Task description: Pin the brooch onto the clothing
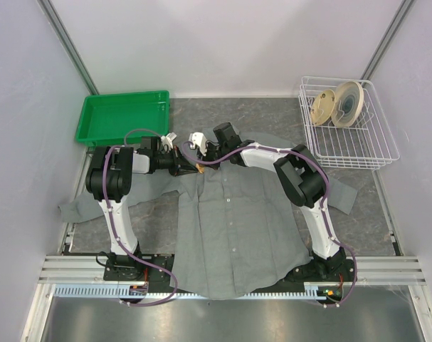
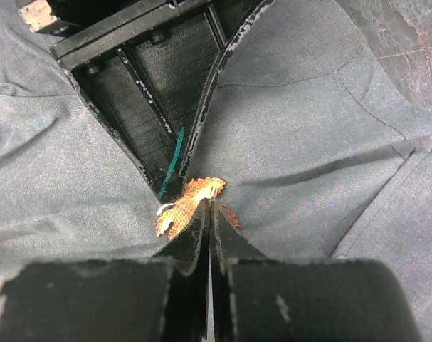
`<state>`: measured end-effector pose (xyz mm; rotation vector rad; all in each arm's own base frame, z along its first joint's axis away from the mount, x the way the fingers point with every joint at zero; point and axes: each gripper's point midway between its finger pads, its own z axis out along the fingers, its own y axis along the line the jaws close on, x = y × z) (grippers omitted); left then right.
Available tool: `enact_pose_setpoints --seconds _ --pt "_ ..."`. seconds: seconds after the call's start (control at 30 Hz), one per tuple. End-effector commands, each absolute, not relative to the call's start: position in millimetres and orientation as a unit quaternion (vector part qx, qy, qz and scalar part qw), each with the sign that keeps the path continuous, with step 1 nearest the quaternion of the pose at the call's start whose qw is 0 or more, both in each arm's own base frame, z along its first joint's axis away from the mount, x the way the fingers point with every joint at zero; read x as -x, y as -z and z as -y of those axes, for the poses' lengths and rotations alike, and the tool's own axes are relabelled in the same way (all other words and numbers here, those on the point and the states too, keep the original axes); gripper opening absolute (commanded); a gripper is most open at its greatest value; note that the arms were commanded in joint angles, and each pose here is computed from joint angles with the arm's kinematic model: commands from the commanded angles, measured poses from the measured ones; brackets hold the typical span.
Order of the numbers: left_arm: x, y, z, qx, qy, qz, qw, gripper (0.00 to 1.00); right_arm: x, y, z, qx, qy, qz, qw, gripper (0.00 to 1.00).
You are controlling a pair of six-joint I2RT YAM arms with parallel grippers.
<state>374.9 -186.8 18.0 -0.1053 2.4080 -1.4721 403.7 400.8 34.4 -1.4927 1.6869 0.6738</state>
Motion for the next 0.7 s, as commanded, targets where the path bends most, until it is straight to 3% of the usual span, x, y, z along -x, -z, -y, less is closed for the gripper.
enact_pose_setpoints --seconds 0.0,0.67 --pt "-376 -19 190 0.011 0.517 -0.840 0.165 0.02 -416 -37 -392 0.570 -0.248 -0.675 0.398 0.00" --pt "-376 -18 190 0.011 0.518 -0.839 0.164 0.02 -429 -66 -386 0.525 -0.261 -0.669 0.457 0.00"
